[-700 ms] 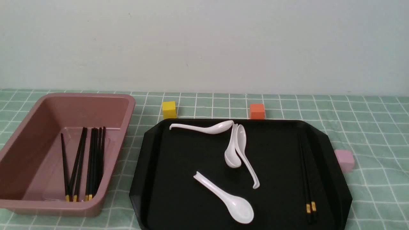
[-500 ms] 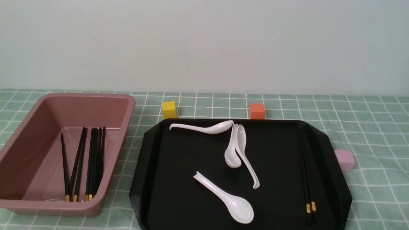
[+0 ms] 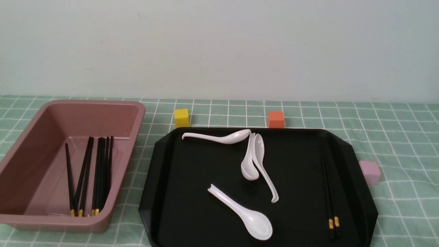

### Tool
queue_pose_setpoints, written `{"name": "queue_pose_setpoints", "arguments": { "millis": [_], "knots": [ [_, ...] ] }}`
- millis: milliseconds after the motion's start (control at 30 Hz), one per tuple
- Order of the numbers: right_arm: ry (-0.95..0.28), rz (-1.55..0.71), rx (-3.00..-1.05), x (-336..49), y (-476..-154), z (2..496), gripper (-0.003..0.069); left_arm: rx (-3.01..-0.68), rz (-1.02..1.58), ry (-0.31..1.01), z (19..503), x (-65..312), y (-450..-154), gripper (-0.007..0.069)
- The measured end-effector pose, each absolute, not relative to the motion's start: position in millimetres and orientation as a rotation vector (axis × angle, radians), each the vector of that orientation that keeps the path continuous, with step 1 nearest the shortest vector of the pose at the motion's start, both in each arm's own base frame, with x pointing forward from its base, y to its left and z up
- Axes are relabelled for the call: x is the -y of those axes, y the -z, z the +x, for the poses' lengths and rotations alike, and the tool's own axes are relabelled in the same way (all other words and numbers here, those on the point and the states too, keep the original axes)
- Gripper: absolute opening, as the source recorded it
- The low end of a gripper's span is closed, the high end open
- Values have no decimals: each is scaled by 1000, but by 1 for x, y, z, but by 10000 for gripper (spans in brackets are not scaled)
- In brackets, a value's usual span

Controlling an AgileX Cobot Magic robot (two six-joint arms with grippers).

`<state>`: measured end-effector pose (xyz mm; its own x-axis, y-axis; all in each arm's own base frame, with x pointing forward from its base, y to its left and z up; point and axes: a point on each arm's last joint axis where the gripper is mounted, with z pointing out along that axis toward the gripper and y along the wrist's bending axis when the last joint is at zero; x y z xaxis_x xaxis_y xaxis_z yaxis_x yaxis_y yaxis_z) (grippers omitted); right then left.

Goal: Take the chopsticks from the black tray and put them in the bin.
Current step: Use the right arm to grab a pair of chopsticks

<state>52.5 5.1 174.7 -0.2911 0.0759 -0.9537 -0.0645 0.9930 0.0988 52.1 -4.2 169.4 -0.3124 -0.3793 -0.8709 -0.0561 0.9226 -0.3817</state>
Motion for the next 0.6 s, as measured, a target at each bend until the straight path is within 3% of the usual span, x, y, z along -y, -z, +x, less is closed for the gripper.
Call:
{"name": "queue_pose_setpoints", "arguments": {
  "millis": [600],
  "knots": [
    [-137, 8, -1861, -5, -175, 52, 208, -1872, -320, 333, 52, 4, -169, 239]
  ]
}}
